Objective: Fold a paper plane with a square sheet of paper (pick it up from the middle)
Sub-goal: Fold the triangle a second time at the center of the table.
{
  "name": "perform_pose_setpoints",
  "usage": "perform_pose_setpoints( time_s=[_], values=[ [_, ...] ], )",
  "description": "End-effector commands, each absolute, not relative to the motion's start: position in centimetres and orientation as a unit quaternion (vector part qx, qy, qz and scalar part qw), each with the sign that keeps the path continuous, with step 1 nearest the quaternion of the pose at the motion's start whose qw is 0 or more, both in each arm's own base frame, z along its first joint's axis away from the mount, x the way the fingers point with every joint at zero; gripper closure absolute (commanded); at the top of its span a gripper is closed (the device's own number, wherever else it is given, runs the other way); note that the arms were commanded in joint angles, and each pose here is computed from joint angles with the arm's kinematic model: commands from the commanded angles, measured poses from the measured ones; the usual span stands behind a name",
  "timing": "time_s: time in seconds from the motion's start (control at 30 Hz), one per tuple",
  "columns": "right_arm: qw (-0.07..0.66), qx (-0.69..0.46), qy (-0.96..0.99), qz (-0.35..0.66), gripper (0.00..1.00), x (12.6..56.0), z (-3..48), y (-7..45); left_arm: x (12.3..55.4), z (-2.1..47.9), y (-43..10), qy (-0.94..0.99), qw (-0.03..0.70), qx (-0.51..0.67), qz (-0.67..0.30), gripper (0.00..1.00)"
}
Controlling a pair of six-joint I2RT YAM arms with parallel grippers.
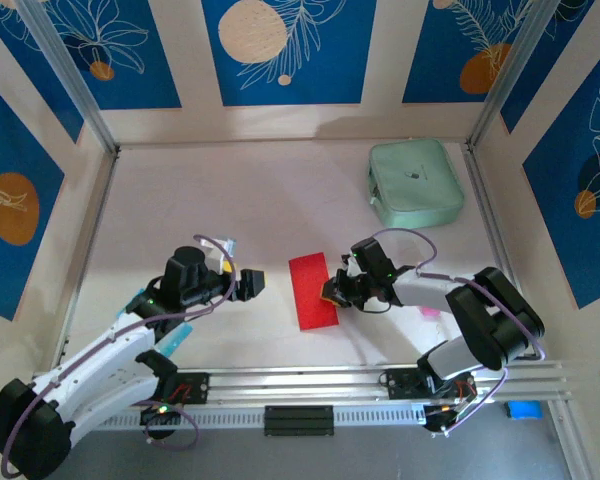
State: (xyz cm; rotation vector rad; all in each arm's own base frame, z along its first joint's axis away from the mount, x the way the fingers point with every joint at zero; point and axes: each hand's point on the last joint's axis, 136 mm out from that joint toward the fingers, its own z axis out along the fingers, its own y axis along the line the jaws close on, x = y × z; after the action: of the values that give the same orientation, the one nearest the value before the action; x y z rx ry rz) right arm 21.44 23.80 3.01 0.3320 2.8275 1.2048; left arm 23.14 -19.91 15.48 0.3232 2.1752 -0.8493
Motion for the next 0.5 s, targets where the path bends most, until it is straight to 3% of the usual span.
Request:
perform_pose_setpoints(
  time_s=[0.0,0.13,0.47],
  values=[
    [0.023,0.097,0.905,0.413,0.82,22.2,3.7,24.6,23.0,16.3,-21.1,0.839,0.376,0.139,-0.367,0.00],
    [0.028,0.086,0.900,0.426,0.75,22.9,4.3,25.0,22.4,15.4,-21.7,0.841,0.352,0.148,-0.383,0.00],
    [0.016,0.069,0.879,0.472,0.78,24.3,4.4,24.6,20.8,14.4,-23.1,0.848,0.300,0.147,-0.411,0.09]
  ],
)
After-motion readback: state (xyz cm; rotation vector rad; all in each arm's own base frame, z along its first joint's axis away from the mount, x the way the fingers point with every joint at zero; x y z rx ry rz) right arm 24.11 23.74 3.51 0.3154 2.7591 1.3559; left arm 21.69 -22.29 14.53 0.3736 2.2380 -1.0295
